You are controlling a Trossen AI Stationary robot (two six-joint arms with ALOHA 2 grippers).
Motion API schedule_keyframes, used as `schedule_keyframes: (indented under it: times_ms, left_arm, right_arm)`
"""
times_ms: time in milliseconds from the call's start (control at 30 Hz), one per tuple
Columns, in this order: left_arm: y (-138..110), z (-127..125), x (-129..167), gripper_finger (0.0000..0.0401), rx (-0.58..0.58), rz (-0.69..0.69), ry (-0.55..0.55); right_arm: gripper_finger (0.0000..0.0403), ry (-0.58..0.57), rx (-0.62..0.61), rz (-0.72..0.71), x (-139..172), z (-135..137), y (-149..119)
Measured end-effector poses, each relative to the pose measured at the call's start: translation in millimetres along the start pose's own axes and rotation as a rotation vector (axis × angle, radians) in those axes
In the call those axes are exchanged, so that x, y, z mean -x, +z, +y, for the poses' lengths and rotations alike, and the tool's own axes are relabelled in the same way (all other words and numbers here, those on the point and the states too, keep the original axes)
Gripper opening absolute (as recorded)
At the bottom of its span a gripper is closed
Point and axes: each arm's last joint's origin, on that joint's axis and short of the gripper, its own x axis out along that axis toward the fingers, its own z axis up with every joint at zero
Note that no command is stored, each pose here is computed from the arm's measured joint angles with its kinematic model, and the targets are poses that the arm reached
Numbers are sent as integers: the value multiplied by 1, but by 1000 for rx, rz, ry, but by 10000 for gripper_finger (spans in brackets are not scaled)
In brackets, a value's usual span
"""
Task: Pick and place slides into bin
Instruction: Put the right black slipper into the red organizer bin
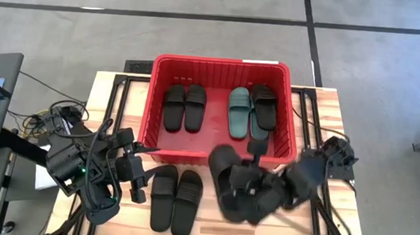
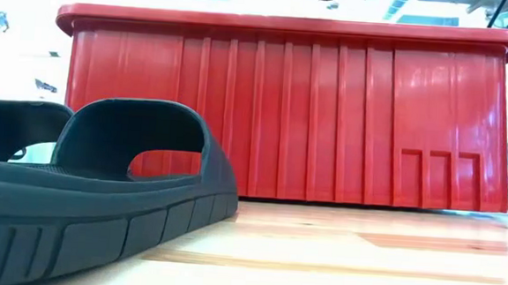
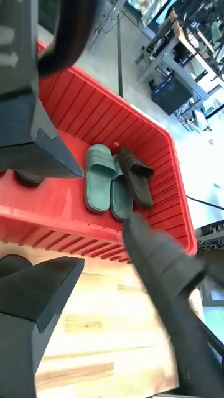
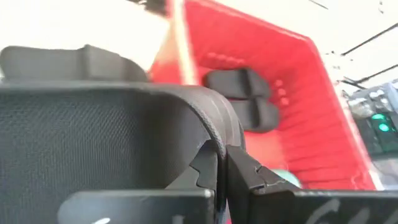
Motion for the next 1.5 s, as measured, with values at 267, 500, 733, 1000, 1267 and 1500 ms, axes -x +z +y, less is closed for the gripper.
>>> schedule_keyframes:
  times_ms: [267,500,733,1000,1267,1500]
  left_arm:
    - [3,6,-10,206,3,11,39]
    - [7,14,-23,206,24,18,102]
    - [11,23,-35,206,45,36,150]
    - [13,29,-43,206,51,50,181]
    - [13,30,-45,206,56,56,182]
    - [13,30,-45,206,82,53,182]
  right_arm:
    - [1,-108,51,67,-30,-68,7]
    - [1,-178,76,203,-71,-132,4]
    - [1,-134,48,327,-116,-188,-12]
    - [1,-16,82,357,-166,-207,-28]
    - [1,72,112,396,-206,-205,-50]
    - [1,138,86,388,-223,-202,-77]
